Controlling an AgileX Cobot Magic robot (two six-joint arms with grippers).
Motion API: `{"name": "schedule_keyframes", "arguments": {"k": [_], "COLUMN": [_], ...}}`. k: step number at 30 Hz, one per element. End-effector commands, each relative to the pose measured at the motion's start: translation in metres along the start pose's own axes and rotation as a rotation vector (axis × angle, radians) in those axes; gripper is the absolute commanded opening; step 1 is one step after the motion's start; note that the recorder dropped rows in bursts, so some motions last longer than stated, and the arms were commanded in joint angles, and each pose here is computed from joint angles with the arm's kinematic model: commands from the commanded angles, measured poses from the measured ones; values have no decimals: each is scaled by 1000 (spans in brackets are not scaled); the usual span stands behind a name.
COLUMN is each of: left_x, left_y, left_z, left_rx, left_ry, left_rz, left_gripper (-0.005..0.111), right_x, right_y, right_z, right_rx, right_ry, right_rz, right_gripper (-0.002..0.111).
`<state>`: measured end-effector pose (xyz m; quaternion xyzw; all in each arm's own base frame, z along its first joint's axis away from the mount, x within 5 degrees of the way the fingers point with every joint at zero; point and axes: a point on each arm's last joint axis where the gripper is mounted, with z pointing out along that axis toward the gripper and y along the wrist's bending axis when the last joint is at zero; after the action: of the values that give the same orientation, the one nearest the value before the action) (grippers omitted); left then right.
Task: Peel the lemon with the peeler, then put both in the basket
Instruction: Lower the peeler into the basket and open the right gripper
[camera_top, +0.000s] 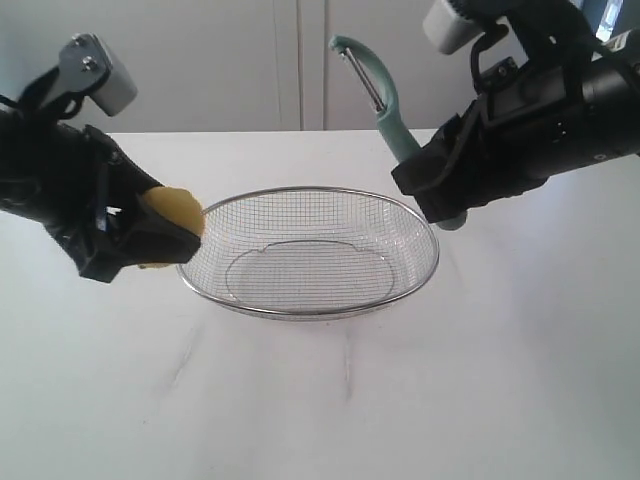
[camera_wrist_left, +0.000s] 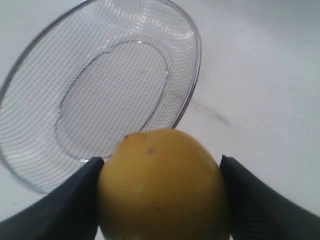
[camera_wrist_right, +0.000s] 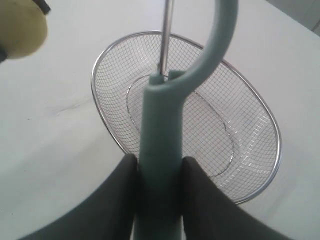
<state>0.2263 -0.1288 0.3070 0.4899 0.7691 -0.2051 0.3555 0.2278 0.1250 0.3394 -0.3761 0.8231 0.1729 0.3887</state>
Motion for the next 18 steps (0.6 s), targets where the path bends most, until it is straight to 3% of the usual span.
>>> {"name": "schedule_keyframes", "arguments": {"k": [1,7,14,18], "left_x": [-3,-9,-10,-10], "left_y": [-12,-19,-19,-19], "left_z": [-28,-39,-39,-39], "left_rx": [-63,-66,-66,-66], "left_ry": [34,-25,-39,-39], "left_rz": [48,39,29,29], "left_gripper": [0,0,0,0], "right_x": [0,1,0,-1], "right_y": [-1,-6,-40,-51], "right_z": [0,7,45,81], "right_rx": [1,30,270,213], "right_ry": [2,-9,-140,-54], "right_rz": [28,27,-17,32], "right_gripper": [0,0,0,0]}}
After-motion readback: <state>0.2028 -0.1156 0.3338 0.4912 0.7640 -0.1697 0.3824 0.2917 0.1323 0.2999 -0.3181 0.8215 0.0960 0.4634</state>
